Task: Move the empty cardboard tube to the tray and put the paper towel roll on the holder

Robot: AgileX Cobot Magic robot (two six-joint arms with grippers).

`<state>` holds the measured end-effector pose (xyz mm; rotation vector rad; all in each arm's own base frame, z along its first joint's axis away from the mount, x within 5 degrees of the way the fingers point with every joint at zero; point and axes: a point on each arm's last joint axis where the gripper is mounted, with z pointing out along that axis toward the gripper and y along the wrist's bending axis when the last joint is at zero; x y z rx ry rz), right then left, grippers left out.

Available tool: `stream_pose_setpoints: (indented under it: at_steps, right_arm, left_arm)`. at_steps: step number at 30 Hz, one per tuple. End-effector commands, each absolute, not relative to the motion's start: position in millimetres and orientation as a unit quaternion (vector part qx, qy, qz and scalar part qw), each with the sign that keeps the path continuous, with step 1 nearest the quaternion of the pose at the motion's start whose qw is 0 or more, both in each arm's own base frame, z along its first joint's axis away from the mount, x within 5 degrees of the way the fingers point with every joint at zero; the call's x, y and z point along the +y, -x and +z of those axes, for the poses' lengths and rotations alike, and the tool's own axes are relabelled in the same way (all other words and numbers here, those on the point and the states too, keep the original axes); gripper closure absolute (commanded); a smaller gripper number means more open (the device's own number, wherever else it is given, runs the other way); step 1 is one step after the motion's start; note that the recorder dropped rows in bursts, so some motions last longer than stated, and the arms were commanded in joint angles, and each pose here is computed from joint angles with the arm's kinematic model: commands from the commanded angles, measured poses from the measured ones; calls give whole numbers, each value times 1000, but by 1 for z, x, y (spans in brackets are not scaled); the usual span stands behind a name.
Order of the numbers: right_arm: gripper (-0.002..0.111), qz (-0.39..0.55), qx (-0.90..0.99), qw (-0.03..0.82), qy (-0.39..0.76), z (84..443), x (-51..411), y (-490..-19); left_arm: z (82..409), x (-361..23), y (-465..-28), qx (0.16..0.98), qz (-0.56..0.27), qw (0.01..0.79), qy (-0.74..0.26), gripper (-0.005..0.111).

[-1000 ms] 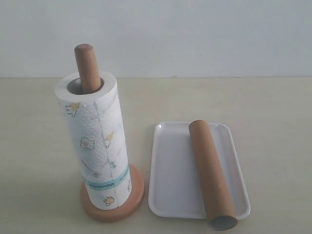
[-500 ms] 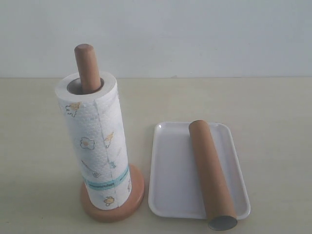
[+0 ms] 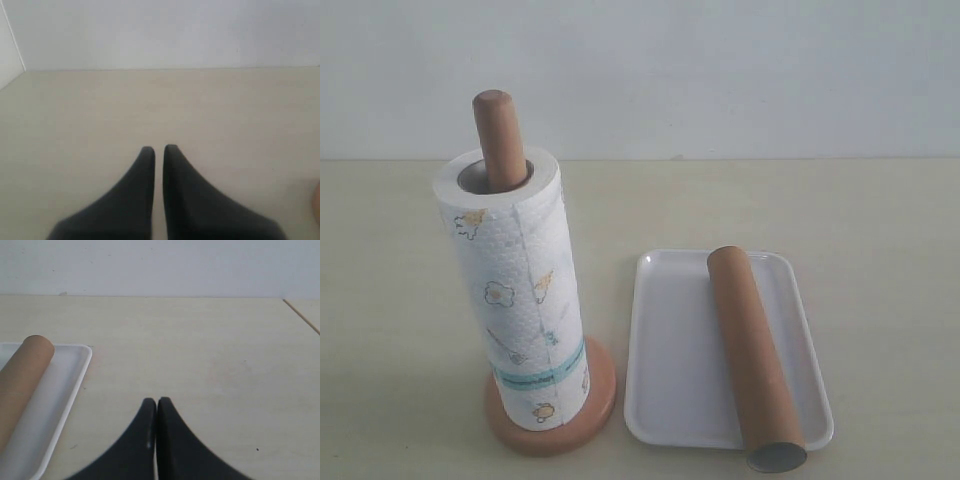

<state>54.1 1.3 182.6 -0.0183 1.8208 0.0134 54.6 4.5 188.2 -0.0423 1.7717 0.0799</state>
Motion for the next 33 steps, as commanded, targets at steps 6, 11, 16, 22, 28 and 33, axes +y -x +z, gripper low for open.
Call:
stream_pose_setpoints:
  at_steps: [6, 11, 16, 22, 28, 33]
  right_arm:
    - [109, 5, 785, 619, 7, 184, 1, -54]
    - [109, 5, 785, 619, 7, 184, 1, -54]
    - [109, 5, 785, 619, 7, 184, 1, -54]
    - [109, 5, 785, 619, 7, 184, 1, -54]
    - [109, 5, 785, 619, 7, 184, 1, -54]
    - [109, 5, 785, 619, 7, 184, 1, -54]
  left_arm:
    - [187, 4, -54, 775, 30, 632, 19, 101]
    - [187, 4, -54, 775, 30, 632, 19, 101]
    - [187, 1, -55, 775, 15, 632, 0, 101]
    - [187, 0, -55, 775, 6, 632, -13, 101]
    - [187, -2, -55, 774, -2, 633, -22, 101]
    - [187, -2, -55, 774, -2, 633, -22, 101]
